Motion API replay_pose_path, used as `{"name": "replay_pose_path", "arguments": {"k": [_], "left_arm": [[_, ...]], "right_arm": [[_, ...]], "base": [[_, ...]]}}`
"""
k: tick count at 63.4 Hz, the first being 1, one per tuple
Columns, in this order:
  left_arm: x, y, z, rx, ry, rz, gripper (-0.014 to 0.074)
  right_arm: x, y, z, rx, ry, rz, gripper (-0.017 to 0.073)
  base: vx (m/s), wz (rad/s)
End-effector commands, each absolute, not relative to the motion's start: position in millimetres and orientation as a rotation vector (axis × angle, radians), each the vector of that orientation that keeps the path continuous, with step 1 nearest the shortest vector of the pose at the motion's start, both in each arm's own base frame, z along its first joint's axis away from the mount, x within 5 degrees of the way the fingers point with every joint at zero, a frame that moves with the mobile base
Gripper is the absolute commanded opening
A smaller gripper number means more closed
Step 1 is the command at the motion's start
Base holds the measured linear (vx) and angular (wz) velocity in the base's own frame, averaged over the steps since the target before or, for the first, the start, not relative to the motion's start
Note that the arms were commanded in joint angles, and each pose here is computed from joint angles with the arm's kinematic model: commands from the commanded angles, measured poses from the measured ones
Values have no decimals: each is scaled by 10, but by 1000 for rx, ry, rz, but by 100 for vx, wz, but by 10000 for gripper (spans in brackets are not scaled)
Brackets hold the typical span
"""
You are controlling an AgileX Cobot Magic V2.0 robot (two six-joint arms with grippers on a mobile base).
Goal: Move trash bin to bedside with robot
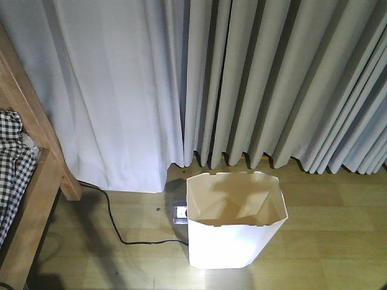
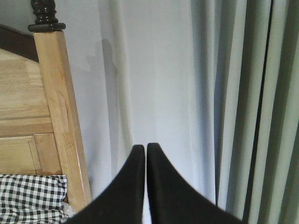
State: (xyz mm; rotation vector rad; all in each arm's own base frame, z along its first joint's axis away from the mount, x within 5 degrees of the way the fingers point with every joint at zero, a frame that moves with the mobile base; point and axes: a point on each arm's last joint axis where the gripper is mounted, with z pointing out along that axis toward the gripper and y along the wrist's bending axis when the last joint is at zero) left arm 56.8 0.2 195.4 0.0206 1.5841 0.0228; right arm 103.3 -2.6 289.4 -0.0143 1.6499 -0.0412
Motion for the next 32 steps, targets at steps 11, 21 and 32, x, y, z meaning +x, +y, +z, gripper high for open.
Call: {"name": "replay_pose_path", "arguments": {"k": [11,21,32], "left_arm": [[561,-4,1990,9,1507,-2,-6],[561,-4,1990,9,1507,-2,-6],[561,-4,1990,9,1507,-2,-6]], "right_arm": [[844,-79,2800,48,1476,-91,494],[821,-58,2757,30,1492,-71,494],[824,-34,2733,-5,1518,-65,436]], "base": [[0,0],[0,0],[0,0]]}}
